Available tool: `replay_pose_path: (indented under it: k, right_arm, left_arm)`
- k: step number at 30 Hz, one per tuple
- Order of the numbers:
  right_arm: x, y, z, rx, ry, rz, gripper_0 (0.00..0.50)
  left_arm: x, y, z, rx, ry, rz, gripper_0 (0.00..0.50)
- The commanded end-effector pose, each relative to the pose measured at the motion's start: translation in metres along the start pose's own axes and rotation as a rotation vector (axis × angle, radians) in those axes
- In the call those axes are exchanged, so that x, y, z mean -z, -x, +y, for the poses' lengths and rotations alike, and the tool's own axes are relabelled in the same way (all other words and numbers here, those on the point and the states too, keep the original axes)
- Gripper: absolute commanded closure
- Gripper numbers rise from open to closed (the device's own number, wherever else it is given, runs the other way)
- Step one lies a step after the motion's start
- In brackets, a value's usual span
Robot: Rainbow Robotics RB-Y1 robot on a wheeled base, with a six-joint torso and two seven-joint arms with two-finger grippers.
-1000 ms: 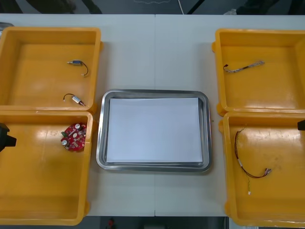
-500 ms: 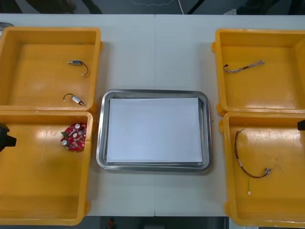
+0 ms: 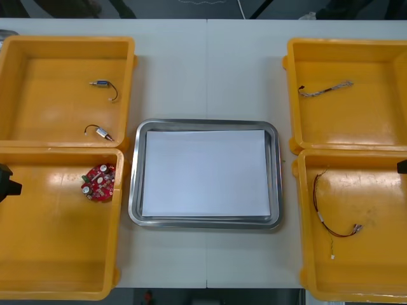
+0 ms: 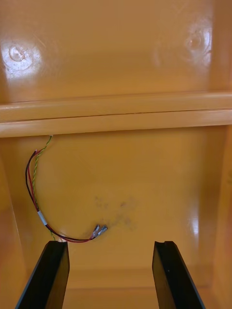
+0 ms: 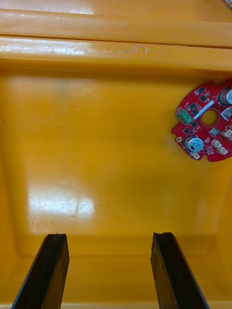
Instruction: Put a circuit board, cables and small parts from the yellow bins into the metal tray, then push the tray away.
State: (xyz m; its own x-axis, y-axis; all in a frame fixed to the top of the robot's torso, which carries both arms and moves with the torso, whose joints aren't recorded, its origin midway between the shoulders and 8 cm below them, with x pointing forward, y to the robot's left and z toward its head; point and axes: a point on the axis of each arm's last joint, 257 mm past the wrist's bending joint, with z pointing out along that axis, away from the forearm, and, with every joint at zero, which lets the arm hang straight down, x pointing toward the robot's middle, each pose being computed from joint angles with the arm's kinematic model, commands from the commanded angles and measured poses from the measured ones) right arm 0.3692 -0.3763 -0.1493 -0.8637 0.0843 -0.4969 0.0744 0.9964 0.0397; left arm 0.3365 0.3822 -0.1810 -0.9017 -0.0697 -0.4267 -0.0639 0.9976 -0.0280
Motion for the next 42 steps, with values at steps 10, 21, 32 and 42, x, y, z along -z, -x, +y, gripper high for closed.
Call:
replay_pose_path:
  k: [10,21,32,42]
  right_arm:
    - [0.0071,0.0069,-0.003,0.029,-0.027,-0.009,0.0]
    - [0.0071,0.0069,-0.003,0.029,-0.027,-0.009,0.0]
    - [0.0071,0.0069,-0.003,0.029,-0.027,-0.009,0.0]
    - [0.0071,0.0069,-0.003,0.029,-0.027,-0.009,0.0]
  left_arm:
    - [0.0062,-0.0046,0.0062,-0.113,0.033,0.008,0.0]
    - [0.0062,-0.0046,0.0062,-0.113,0.033,0.008,0.0]
    - [0.0062,-0.0046,0.0062,-0.113,0.033,0.008,0.0]
    - [0.0062,-0.0046,0.0062,-0.113,0.033,0.008,0.0]
